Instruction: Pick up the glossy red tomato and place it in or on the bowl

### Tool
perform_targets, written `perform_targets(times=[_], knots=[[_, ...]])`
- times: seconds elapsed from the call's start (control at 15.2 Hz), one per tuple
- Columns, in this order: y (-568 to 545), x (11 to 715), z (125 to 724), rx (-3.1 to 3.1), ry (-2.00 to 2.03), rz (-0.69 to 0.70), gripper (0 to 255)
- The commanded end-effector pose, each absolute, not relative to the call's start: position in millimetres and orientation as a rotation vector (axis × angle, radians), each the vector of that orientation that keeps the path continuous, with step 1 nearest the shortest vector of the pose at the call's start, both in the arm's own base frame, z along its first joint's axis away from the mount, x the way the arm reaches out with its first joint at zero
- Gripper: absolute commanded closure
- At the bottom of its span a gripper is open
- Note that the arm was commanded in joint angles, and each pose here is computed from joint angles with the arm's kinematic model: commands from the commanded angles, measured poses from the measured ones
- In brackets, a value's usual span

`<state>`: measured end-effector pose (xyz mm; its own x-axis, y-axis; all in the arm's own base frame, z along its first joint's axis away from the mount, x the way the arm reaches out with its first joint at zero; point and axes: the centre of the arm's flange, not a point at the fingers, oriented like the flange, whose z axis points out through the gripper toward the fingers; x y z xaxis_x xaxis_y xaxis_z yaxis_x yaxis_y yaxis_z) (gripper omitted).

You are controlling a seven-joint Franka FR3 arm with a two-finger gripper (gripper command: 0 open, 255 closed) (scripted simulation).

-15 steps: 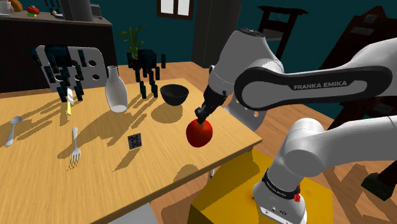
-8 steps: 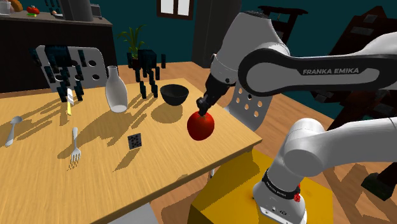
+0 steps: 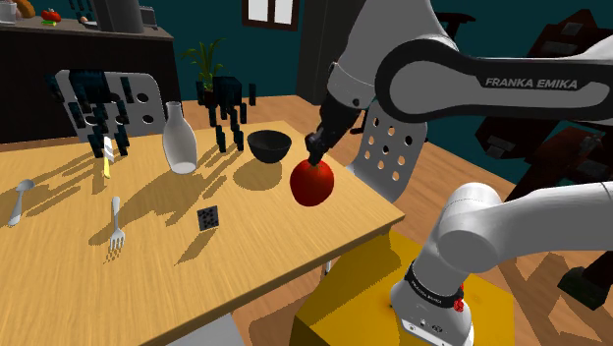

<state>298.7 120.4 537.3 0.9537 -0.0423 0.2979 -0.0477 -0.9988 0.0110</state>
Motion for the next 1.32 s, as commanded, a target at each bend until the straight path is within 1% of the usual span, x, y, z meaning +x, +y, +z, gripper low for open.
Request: perform_targets(times=[0.0,0.26,1.25], knots=[[119,298,549,3.087,-0.071,0.470,255],[119,298,567,3.087,-0.071,0.470,255],[7,458,602,3.087,-0.071,0.470,255]])
